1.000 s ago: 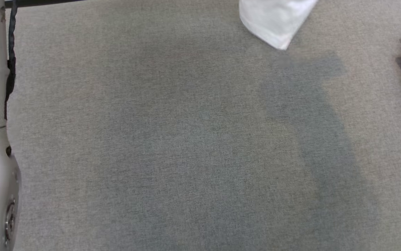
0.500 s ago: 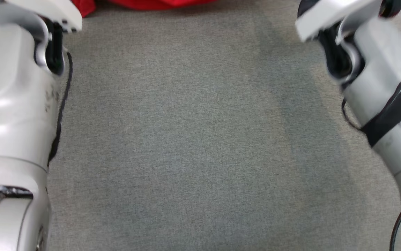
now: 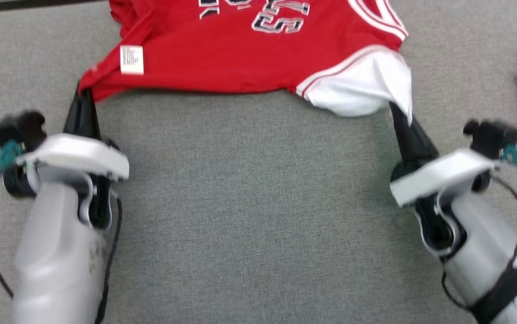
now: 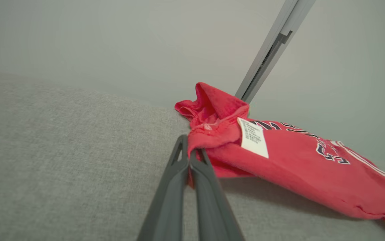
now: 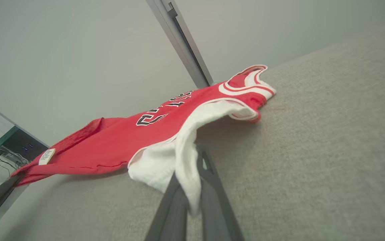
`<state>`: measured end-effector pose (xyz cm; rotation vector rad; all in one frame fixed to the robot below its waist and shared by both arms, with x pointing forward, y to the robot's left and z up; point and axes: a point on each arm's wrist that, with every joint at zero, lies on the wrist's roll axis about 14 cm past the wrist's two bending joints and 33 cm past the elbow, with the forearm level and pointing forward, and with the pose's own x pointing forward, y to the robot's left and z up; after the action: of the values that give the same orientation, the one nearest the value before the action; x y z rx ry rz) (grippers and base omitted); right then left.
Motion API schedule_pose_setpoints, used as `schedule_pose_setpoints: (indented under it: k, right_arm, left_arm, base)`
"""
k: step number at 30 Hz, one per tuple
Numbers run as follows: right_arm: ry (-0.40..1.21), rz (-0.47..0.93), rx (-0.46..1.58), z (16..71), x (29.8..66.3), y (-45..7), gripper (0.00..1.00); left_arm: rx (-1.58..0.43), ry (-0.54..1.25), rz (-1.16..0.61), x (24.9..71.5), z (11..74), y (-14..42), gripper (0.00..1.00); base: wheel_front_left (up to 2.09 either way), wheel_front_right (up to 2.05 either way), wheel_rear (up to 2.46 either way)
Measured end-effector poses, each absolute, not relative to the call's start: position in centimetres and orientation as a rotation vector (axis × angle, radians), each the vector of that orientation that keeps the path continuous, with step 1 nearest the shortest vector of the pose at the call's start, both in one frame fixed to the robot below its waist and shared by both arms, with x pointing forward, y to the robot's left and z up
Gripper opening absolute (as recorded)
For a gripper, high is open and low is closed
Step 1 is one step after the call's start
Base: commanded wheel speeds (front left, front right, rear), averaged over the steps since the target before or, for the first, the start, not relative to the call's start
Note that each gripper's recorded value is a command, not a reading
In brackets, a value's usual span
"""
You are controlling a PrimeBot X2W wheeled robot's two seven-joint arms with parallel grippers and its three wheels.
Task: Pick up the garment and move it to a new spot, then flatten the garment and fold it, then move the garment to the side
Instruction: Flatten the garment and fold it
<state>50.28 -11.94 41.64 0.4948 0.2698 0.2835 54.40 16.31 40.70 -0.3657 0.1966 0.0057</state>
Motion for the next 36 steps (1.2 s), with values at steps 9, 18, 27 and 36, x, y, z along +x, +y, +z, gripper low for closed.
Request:
schedule_pose_setpoints:
  k: [9, 18, 27, 36]
  right_arm:
    - [0.326, 0.249, 0.502, 40.4, 40.0, -13.6, 0.00]
    - [0.411, 0.234, 0.512, 39.4, 31.7, -14.1, 0.00]
    - [0.488, 0.200, 0.534, 39.5, 27.2, -14.6, 0.00]
    - [0.517, 0.200, 0.570, 40.1, 27.5, -13.8, 0.00]
  left_arm:
    - [-0.358, 0.228, 0.028, 44.6, 39.6, 17.5, 0.00]
    - [-0.345, 0.285, 0.086, 36.3, 39.7, 18.9, 0.00]
    - [-0.337, 0.329, 0.132, 32.0, 41.4, 20.2, 0.00]
    - [-0.352, 0.371, 0.121, 32.1, 41.7, 19.5, 0.00]
  base:
    - [0.00, 0.00, 0.00]
    - [0.00, 0.00, 0.00]
    - [0.00, 0.00, 0.00]
    - [0.00, 0.00, 0.00]
